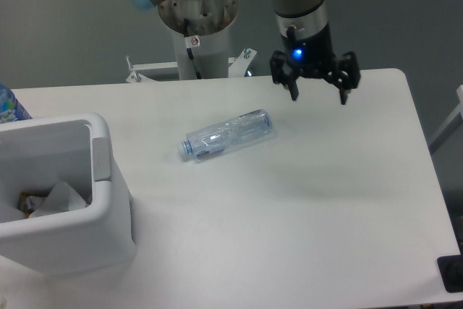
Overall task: Place the trash in the trash can
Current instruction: 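Move the open gripper over the clear plastic water bottle, then lower the gripper onto the bottle's middle and close on it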
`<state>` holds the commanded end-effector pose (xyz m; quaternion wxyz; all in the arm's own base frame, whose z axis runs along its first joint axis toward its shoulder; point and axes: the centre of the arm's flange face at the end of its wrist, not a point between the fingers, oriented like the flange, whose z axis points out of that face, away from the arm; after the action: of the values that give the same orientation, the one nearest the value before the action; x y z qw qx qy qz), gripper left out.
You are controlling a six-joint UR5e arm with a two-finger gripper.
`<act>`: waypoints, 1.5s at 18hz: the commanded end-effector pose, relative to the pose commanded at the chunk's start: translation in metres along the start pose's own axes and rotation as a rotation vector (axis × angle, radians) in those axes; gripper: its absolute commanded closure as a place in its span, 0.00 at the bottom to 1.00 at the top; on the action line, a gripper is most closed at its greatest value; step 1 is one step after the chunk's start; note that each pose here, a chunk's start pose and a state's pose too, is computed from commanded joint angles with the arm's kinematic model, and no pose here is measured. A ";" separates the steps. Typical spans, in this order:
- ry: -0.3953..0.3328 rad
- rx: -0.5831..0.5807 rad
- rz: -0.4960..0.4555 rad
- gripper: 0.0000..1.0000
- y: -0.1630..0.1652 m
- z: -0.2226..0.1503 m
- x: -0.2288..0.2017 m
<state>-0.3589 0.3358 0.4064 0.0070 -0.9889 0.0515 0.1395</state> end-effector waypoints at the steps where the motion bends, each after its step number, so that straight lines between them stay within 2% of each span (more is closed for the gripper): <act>1: 0.017 0.006 -0.002 0.00 0.000 0.009 0.010; 4: -0.012 0.026 -0.005 0.00 0.002 0.014 0.024; 7: 0.005 0.026 -0.063 0.00 -0.004 0.020 0.040; 8: 0.017 0.029 -0.055 0.00 -0.012 0.023 0.046; 10: 0.050 0.037 0.035 0.00 -0.042 0.032 0.072; 13: 0.112 0.057 0.130 0.00 -0.069 0.050 0.096; 14: 0.141 0.055 0.205 0.00 -0.080 0.062 0.107; 18: 0.203 0.080 0.376 0.00 -0.095 0.083 0.123; 24: 0.252 0.094 0.512 0.00 -0.094 0.099 0.143; 27: 0.286 0.081 0.511 0.00 -0.097 0.116 0.147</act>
<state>-0.2403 0.4204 0.2542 0.0038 -0.9523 0.3049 -0.0061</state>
